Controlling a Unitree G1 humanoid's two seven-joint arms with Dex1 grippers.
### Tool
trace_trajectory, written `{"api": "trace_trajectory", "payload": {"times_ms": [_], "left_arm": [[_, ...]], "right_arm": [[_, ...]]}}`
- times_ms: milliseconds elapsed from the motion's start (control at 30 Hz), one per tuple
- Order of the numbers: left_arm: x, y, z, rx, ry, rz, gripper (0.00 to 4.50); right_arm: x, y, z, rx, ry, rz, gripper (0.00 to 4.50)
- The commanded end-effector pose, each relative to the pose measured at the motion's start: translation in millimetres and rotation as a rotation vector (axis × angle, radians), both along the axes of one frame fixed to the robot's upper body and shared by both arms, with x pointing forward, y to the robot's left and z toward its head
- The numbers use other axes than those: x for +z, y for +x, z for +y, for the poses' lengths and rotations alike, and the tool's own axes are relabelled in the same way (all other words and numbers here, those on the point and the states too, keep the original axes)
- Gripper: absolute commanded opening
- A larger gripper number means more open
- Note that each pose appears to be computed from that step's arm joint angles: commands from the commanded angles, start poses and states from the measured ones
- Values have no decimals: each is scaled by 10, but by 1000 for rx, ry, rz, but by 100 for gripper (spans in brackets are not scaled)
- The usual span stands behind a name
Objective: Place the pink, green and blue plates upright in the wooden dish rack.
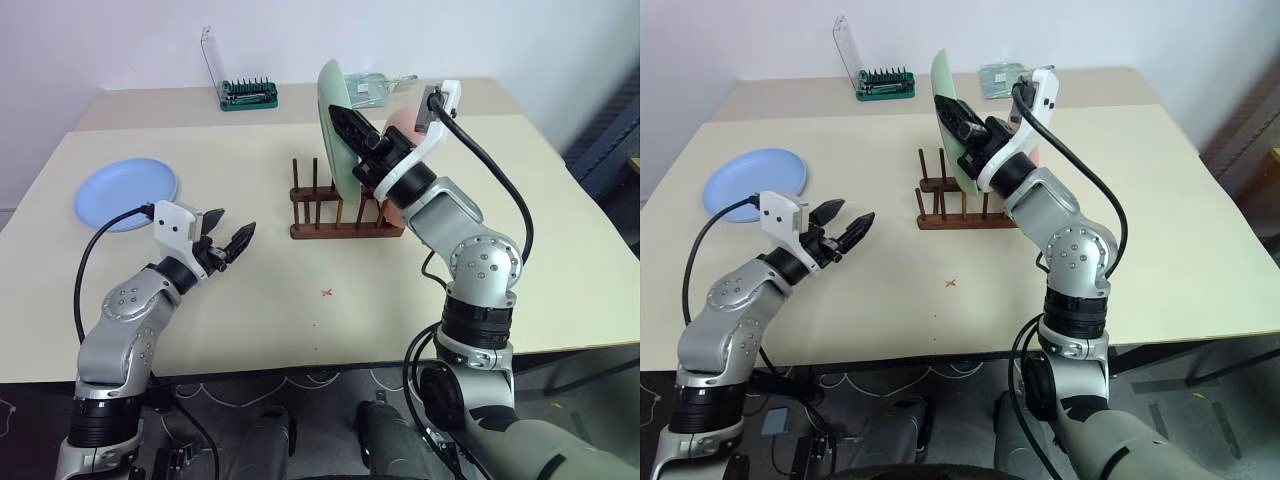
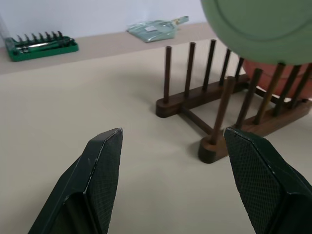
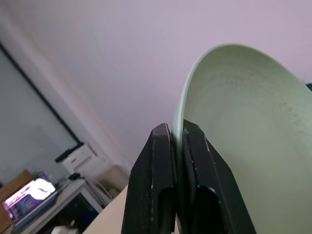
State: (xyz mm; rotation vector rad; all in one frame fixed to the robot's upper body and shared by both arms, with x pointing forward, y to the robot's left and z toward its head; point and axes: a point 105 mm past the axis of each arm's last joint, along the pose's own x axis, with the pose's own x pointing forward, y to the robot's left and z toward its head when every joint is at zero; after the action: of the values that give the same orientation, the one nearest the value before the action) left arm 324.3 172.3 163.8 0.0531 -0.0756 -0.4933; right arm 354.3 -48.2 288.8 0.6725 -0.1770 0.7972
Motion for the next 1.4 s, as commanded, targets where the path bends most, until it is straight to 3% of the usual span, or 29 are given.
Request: {"api": "trace_trajectory", "payload": {"times_ms": [33, 333, 433, 667, 1000, 1100, 1200, 1300, 1400], "left_arm": [[141, -44, -95, -33, 1, -55, 336], [131, -70, -171, -61, -11, -52, 336], [122, -100, -207, -89, -17, -46, 342], [102, -106, -216, -99, -11, -39, 342], [118, -51, -128, -59, -35, -42, 342], [143, 181, 295, 195, -103, -27, 427], [297, 197, 442, 240, -188, -74, 443], [338, 181, 510, 263, -166, -91, 443], [277, 279, 1006, 553, -193, -47, 443]], "right_arm": [[128, 52, -27, -15, 79, 15, 0], [45, 289, -130, -75, 151, 156, 0], [11, 321, -133, -78, 148, 183, 106], [113, 275, -94, -79, 111, 128, 448], [552, 30, -8, -178, -238, -313, 448], [638, -91, 73, -247, -470, -567, 450], [593, -121, 120, -162, -410, -525, 450], [556, -99, 121, -177, -431, -532, 450], [569, -128, 148, -184, -477, -594, 450]]}}
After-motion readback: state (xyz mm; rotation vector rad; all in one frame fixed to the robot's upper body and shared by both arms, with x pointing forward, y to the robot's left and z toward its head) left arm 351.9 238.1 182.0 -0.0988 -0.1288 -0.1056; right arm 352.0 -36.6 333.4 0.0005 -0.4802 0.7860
